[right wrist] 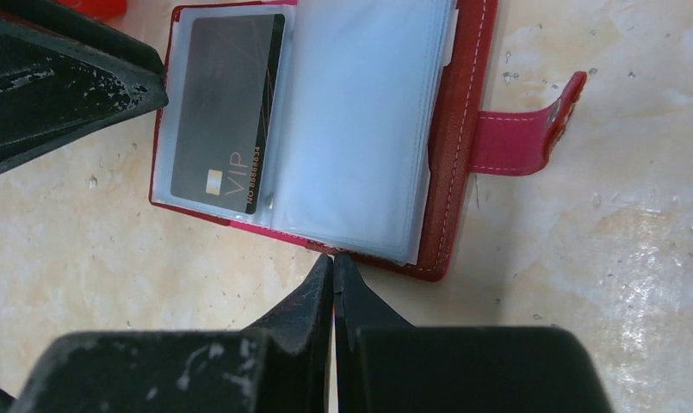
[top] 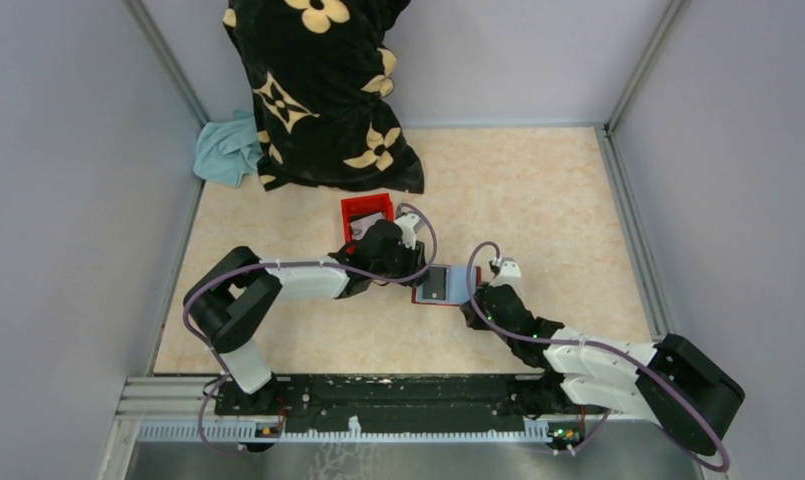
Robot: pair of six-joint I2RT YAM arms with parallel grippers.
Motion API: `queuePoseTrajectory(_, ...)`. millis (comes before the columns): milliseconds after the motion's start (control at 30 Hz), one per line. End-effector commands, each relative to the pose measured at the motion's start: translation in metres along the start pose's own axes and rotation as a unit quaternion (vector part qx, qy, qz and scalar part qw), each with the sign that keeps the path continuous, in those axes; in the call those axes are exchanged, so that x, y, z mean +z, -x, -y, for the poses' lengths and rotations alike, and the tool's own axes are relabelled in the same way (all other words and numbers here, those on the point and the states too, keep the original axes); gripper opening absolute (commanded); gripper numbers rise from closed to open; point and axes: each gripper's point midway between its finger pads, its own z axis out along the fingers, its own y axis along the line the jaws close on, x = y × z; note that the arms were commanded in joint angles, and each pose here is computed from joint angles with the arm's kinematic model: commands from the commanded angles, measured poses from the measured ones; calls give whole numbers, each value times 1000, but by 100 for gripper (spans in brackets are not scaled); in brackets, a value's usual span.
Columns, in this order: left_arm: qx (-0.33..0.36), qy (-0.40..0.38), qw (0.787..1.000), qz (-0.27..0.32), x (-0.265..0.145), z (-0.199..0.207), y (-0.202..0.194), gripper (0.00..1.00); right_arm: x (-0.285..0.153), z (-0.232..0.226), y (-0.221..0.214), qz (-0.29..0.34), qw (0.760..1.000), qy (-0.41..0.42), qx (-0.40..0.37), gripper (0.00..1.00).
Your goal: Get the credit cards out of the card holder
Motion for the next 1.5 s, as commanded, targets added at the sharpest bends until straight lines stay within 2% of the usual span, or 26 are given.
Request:
queuePoseTrajectory(0,-4,3,1000,7,3,1,12,38,0,-8,8,-7,1000,6,-24,0)
queuePoseTrajectory(133,-4,1,1000,7,1,2,13,38,-6,-31,11,-9,998,64,-28,0)
queuePoseTrajectory(200,-4,-7,1000,7,0,5,14,32,-11,-45,16,-1,995,100,-27,0)
queuePoseTrajectory(267,-3,-21,1000,3,0,9,14,18,-16,-54,26,15,993,119,-23,0)
queuePoseTrajectory(300,2,-32,999,-1,-1,13,13,5,-18,-59,34,27,991,127,-24,0)
queuePoseTrajectory(333,5,-40,999,-4,-1,16,13,0,-19,-62,41,39,990,131,-26,0)
queuePoseTrajectory(533,-8,-26,999,-47,12,6,-3,0,0,-68,84,71,988,140,-6,0)
queuePoseTrajectory(733,-11,-11,998,-66,17,-7,-9,0,19,-77,94,69,986,152,0,0)
queuePoseTrajectory(1033,-5,-37,998,-42,7,0,0,0,38,-67,74,40,988,146,11,5)
queuePoseTrajectory(1200,-9,-20,998,-54,8,-7,-4,0,43,-52,69,34,991,130,22,5)
queuePoseTrajectory(1467,-10,-1,999,-42,1,-14,2,0,44,-36,69,35,992,117,36,5)
